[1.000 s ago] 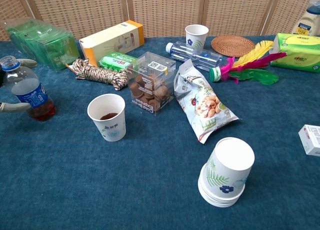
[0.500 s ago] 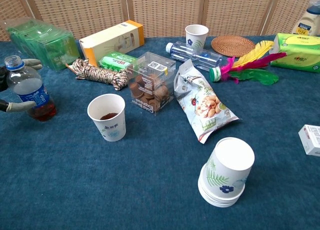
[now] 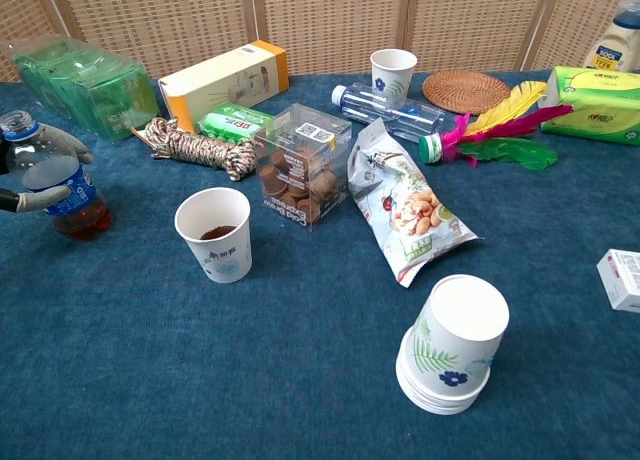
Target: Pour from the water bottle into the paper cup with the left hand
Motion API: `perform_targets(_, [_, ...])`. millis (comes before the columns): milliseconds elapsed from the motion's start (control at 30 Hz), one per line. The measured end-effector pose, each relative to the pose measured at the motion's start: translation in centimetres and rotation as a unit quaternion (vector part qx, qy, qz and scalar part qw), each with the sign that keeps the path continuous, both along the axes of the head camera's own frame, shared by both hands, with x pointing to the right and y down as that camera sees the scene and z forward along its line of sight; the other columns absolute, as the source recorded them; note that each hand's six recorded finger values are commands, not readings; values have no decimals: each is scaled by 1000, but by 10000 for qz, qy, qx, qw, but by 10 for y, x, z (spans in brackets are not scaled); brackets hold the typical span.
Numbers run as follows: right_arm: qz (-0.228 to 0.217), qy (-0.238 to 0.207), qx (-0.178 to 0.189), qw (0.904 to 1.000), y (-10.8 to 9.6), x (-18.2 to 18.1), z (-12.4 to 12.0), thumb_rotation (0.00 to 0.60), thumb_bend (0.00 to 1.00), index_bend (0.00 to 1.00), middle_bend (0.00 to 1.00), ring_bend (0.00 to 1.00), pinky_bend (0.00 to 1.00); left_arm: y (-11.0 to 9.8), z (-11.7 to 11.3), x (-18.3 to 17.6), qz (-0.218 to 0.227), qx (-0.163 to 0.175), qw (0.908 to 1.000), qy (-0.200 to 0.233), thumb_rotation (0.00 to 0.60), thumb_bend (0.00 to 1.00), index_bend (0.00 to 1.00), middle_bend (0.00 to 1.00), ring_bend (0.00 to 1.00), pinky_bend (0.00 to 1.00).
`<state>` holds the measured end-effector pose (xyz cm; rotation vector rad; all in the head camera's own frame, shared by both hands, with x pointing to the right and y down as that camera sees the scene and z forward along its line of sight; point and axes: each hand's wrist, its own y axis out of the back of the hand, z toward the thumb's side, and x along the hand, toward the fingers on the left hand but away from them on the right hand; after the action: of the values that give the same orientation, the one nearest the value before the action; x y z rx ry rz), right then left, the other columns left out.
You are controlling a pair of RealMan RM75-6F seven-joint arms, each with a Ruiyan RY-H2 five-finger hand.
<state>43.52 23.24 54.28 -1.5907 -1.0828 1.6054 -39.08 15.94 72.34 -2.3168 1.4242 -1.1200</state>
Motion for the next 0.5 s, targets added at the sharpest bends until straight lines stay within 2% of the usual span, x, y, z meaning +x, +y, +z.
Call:
perform_targets(167, [-1,7,-8,10000,0,0,0,600,0,0,0,0,0,-1,0,2,-25,61,10000,-14,600,487,504,427,273,371])
perform_targets(333, [-2,1,-20,10000,0,0,1,600,0,0,0,0,0,-3,-4,1,-63,184,9998,2,600,489,518,441,290,385])
perform_targets(500, [-12,-3,-25,10000,0,-1,1,600,0,0,0,0,0,-5,-11,-1,83,223,9997,-101,600,492,542,462,311,401])
